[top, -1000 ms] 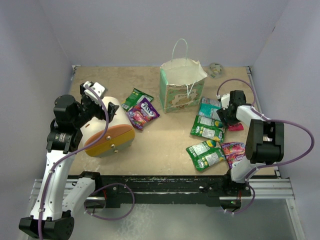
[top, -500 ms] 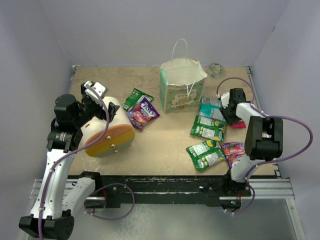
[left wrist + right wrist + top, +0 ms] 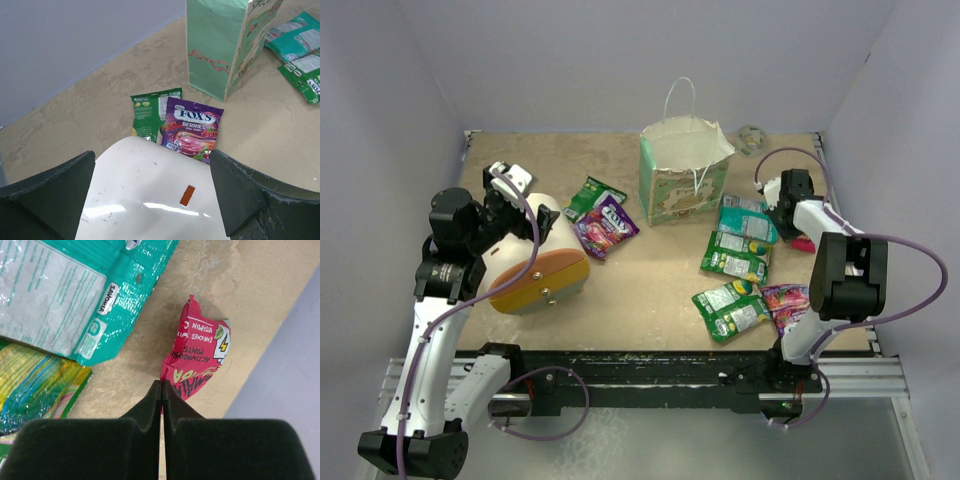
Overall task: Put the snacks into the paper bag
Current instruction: Pick up the snack from the center of the board, then place the snack in the paper bag.
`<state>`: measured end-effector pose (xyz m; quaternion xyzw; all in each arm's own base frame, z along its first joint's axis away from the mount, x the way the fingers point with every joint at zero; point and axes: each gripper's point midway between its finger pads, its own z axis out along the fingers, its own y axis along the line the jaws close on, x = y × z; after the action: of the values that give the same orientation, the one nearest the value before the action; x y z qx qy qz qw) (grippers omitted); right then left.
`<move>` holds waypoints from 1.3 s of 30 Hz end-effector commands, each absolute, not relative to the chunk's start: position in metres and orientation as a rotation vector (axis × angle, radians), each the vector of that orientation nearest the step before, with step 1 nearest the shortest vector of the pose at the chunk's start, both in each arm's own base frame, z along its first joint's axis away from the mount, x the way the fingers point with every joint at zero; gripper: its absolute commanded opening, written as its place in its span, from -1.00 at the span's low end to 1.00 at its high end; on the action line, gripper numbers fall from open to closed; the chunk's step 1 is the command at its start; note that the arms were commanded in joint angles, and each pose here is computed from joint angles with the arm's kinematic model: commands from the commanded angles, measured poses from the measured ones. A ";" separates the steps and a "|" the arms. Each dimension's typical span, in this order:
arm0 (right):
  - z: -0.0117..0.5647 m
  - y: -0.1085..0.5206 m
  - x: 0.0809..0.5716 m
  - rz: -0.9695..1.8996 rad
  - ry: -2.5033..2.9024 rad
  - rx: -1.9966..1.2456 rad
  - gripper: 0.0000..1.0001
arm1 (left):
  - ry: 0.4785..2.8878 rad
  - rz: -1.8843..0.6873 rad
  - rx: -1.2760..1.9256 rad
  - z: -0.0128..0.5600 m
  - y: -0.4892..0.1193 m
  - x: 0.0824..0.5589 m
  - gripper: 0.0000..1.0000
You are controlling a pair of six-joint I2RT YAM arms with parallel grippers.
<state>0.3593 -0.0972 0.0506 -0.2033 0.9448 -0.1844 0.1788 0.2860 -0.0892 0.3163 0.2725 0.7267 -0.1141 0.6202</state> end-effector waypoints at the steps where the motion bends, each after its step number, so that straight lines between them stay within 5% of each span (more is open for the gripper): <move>1: 0.095 -0.102 0.366 -0.568 2.586 -0.520 -1.00 | 1.622 -0.255 0.654 0.324 -0.091 0.287 0.98; 23: 0.224 -0.025 0.375 -0.069 2.298 -0.459 -1.00 | 1.627 -0.234 0.656 0.325 -0.088 0.286 0.98; 39: 0.381 0.024 0.371 0.096 1.860 -0.512 -1.00 | 1.627 -0.206 0.621 0.330 -0.083 0.288 0.98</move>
<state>0.3739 -0.0029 0.3316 -0.1931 0.8362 -0.0067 0.5133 0.2868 -0.0855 0.3158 0.2750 0.7270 -0.1009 0.6209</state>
